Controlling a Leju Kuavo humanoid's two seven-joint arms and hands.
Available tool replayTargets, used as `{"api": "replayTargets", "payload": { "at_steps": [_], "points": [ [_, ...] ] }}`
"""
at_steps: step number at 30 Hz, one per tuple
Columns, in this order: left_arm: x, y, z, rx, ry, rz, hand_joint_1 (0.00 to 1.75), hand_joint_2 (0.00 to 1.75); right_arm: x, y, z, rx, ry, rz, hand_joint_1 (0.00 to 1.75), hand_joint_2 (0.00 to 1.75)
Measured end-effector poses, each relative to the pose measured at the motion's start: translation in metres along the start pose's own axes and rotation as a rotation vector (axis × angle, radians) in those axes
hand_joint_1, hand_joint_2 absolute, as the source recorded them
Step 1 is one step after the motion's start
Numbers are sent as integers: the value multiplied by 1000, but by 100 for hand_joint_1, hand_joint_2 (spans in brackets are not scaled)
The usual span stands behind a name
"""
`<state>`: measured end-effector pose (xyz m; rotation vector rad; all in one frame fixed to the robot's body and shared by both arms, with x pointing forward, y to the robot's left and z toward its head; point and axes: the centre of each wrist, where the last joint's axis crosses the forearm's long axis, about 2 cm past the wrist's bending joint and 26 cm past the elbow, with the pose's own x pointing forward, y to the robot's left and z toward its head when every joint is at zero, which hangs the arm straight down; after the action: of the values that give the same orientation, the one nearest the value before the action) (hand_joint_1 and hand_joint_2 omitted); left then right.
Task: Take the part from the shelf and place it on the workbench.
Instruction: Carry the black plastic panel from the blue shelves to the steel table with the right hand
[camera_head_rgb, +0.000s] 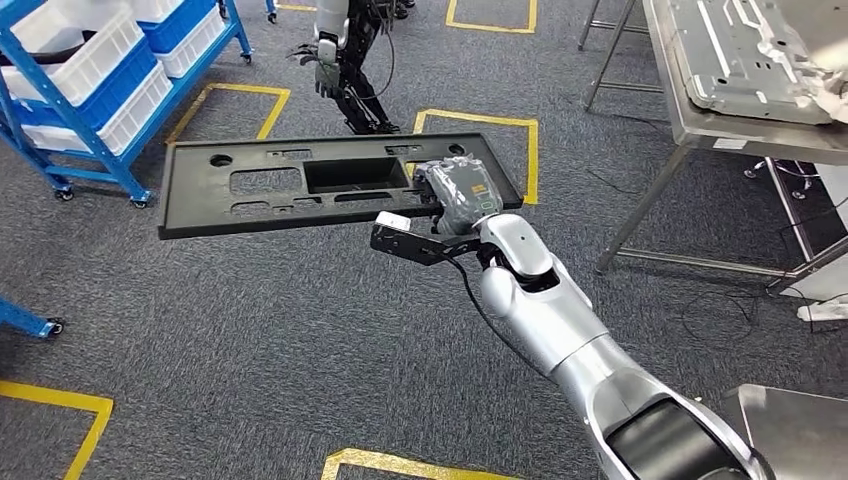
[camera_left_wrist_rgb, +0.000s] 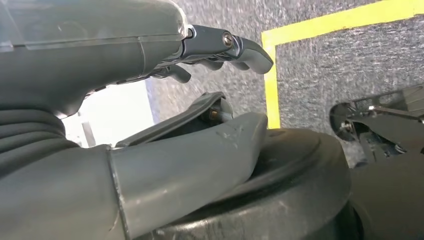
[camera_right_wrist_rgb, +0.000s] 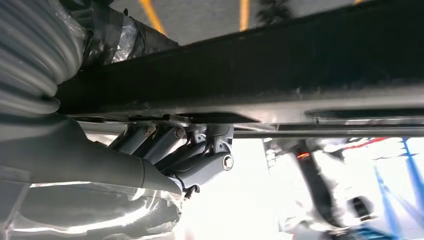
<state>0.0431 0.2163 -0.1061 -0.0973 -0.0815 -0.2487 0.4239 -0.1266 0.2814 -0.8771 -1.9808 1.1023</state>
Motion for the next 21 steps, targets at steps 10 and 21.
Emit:
{"api": "replayTargets", "payload": {
  "at_steps": [10,21],
  "points": [
    [-3,1,0,-12,11,-83,0,175,-38,-9,18,-21,82,93,175,175],
    [-2,0,0,-6,11,-215,0,175,-107,-33,71,-51,198,225,175,175]
  ]
}}
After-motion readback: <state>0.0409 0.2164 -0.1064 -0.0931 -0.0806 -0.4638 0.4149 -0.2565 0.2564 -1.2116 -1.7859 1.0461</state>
